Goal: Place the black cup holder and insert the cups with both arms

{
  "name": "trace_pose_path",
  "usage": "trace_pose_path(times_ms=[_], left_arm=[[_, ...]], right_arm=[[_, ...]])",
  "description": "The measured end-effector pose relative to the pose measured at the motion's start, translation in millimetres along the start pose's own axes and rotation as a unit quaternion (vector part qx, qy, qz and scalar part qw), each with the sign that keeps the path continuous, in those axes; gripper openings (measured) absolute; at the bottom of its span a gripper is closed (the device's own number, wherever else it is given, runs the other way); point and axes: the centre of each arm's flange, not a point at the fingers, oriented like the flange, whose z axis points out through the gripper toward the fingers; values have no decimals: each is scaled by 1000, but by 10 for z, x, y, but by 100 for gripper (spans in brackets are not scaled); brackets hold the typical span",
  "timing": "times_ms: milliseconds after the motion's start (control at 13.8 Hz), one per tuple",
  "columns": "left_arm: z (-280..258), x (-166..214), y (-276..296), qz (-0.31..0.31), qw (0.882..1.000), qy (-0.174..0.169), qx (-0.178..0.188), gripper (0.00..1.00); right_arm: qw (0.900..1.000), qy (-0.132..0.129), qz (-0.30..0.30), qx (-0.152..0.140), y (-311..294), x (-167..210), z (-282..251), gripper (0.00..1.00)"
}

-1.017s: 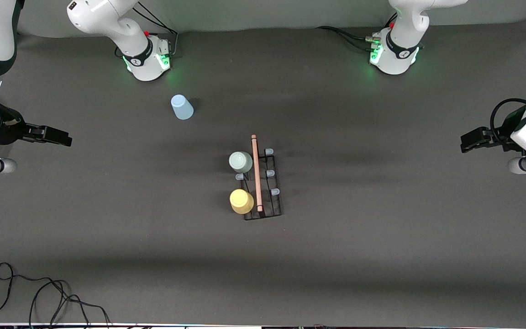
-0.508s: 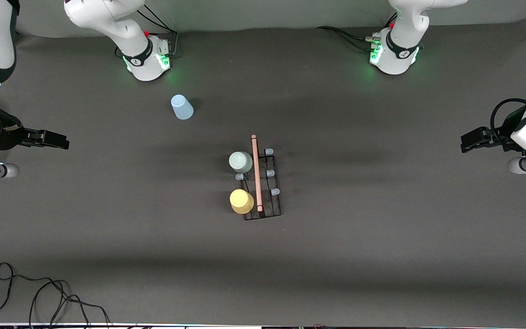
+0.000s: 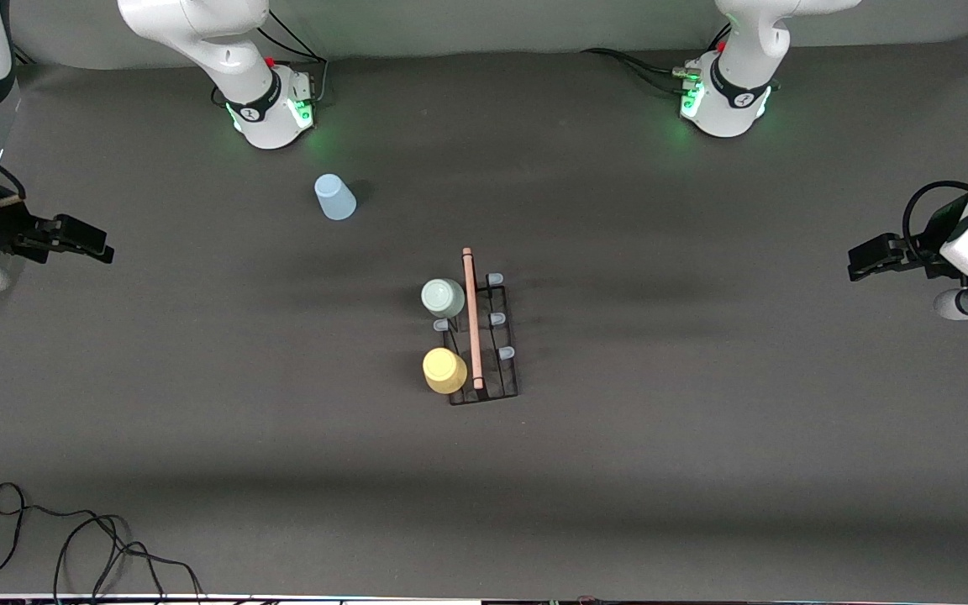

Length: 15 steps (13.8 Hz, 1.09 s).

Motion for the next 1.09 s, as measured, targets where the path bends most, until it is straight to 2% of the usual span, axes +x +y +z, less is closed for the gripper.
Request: trace_pose_path(times_ms=[508,1089], left_arm=[[0,0,-2,0,1000,0,0,100],[0,0,-3,0,1000,0,0,100]], right_arm=[[1000,12,-12,-3,-113,-22,-51,100],[1000,11,-12,-3,-112,-13,-36,100]])
